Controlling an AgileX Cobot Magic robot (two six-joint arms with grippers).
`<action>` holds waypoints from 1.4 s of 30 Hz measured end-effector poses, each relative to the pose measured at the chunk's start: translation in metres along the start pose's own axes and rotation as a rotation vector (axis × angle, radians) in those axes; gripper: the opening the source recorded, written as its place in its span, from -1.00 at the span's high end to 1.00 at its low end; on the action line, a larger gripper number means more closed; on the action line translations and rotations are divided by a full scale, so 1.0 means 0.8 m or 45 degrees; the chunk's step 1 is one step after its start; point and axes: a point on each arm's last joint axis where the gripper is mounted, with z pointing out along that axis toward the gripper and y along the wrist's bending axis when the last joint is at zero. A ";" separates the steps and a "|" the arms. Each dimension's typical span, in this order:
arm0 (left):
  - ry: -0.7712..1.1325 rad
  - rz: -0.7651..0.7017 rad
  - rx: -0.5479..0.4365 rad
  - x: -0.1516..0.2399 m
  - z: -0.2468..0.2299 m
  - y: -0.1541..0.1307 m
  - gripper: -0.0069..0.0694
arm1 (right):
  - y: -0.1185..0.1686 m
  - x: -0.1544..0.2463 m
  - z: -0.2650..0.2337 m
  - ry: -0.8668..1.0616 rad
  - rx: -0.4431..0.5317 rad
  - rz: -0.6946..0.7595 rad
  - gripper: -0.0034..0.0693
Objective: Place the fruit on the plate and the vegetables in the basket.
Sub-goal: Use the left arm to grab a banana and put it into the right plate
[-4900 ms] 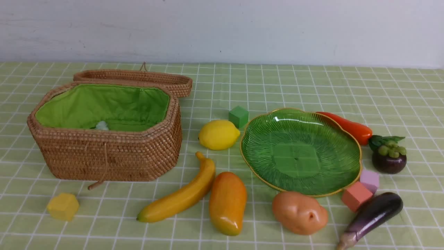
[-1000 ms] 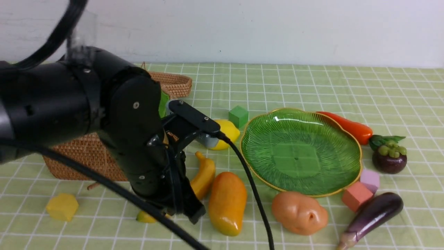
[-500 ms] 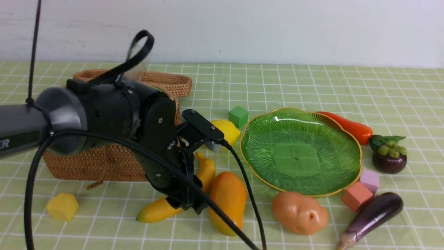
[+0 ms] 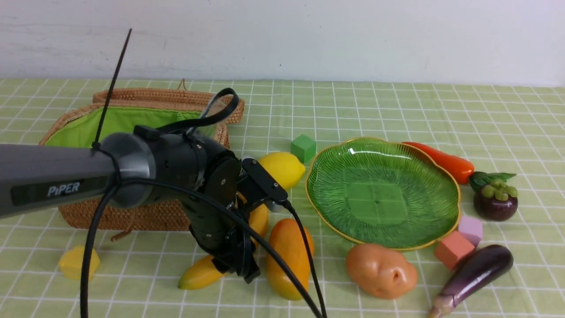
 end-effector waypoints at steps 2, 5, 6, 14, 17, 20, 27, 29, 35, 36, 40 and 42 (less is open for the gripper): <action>0.006 0.000 0.001 0.000 0.001 0.000 -0.02 | 0.000 0.000 0.000 -0.001 0.000 0.000 0.70; 0.017 -0.001 0.005 0.001 0.001 0.000 0.03 | 0.000 -0.002 -0.001 -0.022 0.003 0.000 0.70; 0.020 -0.001 0.005 0.001 0.001 0.000 0.03 | 0.000 -0.004 -0.001 -0.038 0.005 0.000 0.69; 0.052 -0.047 0.047 0.004 -0.001 -0.004 0.03 | -0.001 -0.008 -0.001 -0.085 0.016 -0.003 0.67; 0.056 -0.069 0.066 0.005 -0.005 -0.006 0.03 | -0.002 -0.010 -0.001 -0.109 0.022 -0.004 0.67; 0.055 -0.084 0.078 0.006 -0.014 -0.006 0.03 | -0.002 -0.011 -0.001 -0.117 0.024 -0.004 0.66; -0.006 -0.112 0.072 0.005 -0.043 -0.005 0.03 | -0.002 -0.011 -0.001 -0.117 0.024 -0.004 0.64; -0.029 -0.127 0.073 0.005 -0.055 -0.004 0.03 | -0.002 -0.011 -0.001 -0.117 0.024 -0.004 0.64; -0.108 -0.176 0.101 0.006 -0.090 -0.006 0.03 | -0.002 -0.011 -0.001 -0.117 0.024 -0.004 0.61; -0.118 -0.180 0.103 0.006 -0.093 -0.006 0.03 | -0.002 -0.011 -0.001 -0.117 0.024 -0.004 0.61; -0.175 -0.207 0.120 0.007 -0.114 -0.007 0.03 | -0.002 -0.011 -0.001 -0.117 0.024 -0.004 0.61; -0.197 -0.220 0.131 0.008 -0.122 -0.008 0.03 | -0.002 -0.011 -0.001 -0.117 0.024 -0.004 0.61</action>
